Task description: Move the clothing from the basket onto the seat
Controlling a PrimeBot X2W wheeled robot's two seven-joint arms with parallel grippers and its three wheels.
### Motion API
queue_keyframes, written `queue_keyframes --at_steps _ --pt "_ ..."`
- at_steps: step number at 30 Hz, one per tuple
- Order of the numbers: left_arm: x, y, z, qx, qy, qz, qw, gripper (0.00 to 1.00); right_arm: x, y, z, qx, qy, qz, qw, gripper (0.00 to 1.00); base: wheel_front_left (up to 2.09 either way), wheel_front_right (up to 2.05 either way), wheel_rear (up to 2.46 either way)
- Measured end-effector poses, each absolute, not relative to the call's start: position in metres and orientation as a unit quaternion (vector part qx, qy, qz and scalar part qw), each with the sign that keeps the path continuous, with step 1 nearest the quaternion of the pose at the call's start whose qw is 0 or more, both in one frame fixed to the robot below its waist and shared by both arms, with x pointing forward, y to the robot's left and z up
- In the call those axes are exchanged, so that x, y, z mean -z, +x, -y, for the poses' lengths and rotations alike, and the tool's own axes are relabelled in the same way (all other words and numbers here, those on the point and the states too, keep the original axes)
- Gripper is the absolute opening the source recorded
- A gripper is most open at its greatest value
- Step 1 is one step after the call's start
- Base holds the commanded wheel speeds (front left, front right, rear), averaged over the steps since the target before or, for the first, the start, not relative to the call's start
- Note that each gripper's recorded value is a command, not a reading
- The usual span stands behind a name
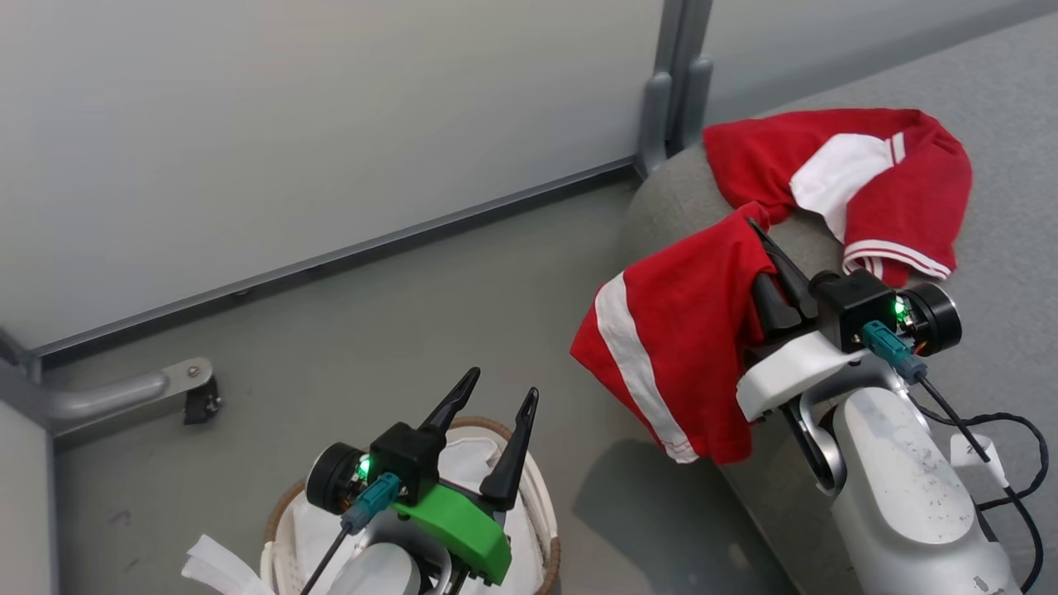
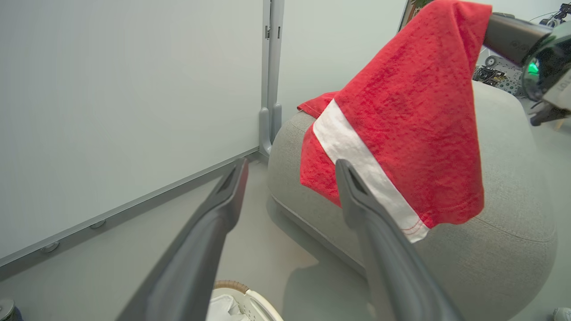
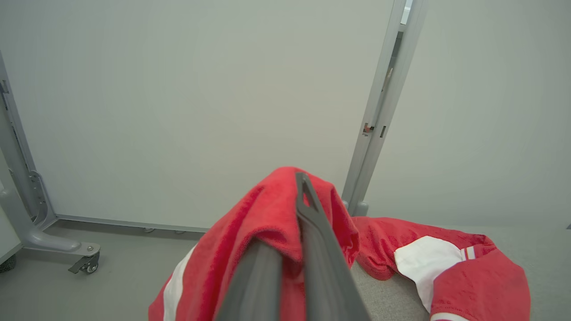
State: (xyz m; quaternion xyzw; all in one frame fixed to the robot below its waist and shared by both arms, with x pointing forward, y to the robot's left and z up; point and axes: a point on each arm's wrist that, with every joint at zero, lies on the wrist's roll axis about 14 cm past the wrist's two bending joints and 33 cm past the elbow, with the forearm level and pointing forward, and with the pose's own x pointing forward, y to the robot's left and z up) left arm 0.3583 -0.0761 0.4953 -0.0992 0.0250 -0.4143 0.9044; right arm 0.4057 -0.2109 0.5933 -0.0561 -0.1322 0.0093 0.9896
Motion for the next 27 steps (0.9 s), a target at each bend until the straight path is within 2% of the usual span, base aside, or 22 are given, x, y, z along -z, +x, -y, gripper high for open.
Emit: queue_keyframes --at_steps 8,15,20,27 --pt "-0.491 0.352 0.123 0.485 -0.102 -0.034 0.868 1.0 -0.583 0.385 0.263 0.063 -0.068 0.112 0.989 0.0 0.0 0.0 0.0" --pt "-0.475 0.352 0.142 0.516 -0.107 -0.052 0.849 1.0 -0.57 0.38 0.291 0.104 -0.077 0.088 0.988 0.0 0.0 0.0 0.0" --pt "-0.467 0.358 0.145 0.523 -0.113 -0.06 0.843 1.0 -0.584 0.401 0.299 0.106 -0.116 0.096 0.983 0.0 0.0 0.0 0.0" --pt "-0.448 0.377 0.133 0.517 -0.104 -0.066 0.847 1.0 -0.65 0.447 0.333 0.118 -0.195 0.153 0.962 0.0 0.0 0.0 0.0"
